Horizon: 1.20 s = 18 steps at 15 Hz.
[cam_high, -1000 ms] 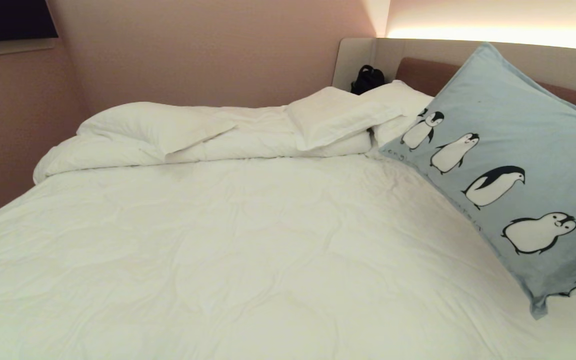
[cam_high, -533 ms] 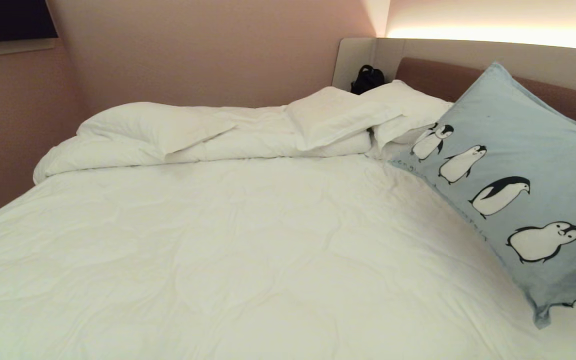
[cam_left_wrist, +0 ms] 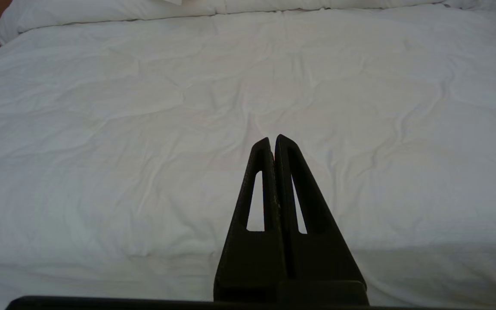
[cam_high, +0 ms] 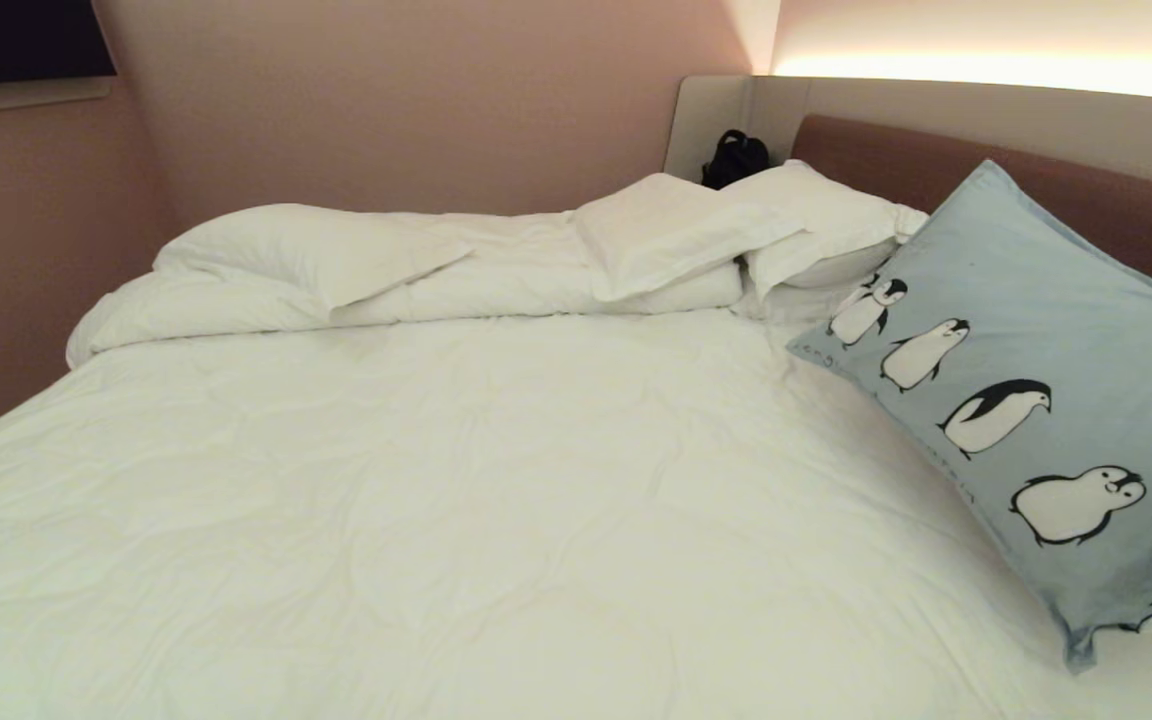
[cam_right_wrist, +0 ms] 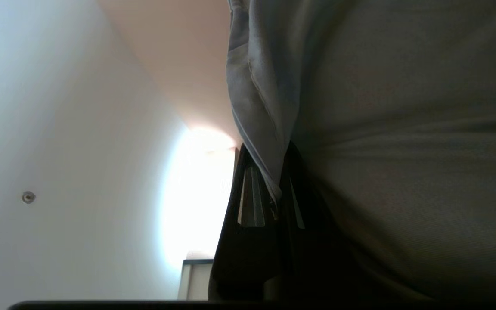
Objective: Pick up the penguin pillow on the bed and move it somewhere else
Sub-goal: Place the pillow at the bedside
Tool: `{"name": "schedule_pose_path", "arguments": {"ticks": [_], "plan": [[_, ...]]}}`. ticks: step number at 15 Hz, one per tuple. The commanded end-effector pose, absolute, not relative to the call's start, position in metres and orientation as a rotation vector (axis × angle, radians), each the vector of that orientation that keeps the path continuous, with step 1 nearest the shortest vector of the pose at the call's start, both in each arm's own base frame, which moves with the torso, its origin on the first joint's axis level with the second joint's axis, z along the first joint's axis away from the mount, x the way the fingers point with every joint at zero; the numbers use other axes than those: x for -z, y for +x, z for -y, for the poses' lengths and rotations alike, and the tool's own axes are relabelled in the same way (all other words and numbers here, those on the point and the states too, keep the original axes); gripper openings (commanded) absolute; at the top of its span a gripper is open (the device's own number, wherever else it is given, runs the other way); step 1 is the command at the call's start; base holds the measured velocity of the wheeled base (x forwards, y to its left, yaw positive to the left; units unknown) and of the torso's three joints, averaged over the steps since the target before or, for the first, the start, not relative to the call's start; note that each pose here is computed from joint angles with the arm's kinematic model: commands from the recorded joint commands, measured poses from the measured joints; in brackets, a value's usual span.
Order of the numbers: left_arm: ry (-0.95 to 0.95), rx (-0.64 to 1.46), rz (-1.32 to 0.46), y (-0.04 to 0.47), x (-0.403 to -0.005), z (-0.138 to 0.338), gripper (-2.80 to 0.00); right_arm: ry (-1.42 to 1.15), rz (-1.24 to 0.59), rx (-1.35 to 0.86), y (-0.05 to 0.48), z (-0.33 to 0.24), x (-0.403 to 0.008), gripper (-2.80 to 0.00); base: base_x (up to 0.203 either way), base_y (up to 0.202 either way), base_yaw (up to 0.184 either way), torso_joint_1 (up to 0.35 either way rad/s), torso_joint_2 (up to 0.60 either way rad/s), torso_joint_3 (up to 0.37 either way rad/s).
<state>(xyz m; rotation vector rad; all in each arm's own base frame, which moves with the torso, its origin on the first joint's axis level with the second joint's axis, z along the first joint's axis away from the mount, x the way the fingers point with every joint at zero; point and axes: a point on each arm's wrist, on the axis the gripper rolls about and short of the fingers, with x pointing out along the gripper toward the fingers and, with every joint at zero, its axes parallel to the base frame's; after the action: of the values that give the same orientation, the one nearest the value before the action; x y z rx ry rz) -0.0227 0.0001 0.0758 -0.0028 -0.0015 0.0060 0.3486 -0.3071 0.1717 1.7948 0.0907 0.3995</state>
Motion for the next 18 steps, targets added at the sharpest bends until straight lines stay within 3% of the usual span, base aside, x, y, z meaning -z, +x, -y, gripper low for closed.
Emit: {"name": "schedule_pose_path", "arguments": {"ticks": [1,18], "plan": [[-0.003,-0.006,0.002,-0.023,-0.076,0.0,-2.8,1.828,-0.095,-0.424,0.35,0.309,-0.162,-2.8,0.0,0.0,0.0,0.0,0.0,0.0],[-0.003,-0.006,0.002,-0.023,-0.076,0.0,-2.8,1.973,-0.102,-0.39,0.344,0.328,-0.127,-2.8,0.0,0.0,0.0,0.0,0.0,0.0]]}}
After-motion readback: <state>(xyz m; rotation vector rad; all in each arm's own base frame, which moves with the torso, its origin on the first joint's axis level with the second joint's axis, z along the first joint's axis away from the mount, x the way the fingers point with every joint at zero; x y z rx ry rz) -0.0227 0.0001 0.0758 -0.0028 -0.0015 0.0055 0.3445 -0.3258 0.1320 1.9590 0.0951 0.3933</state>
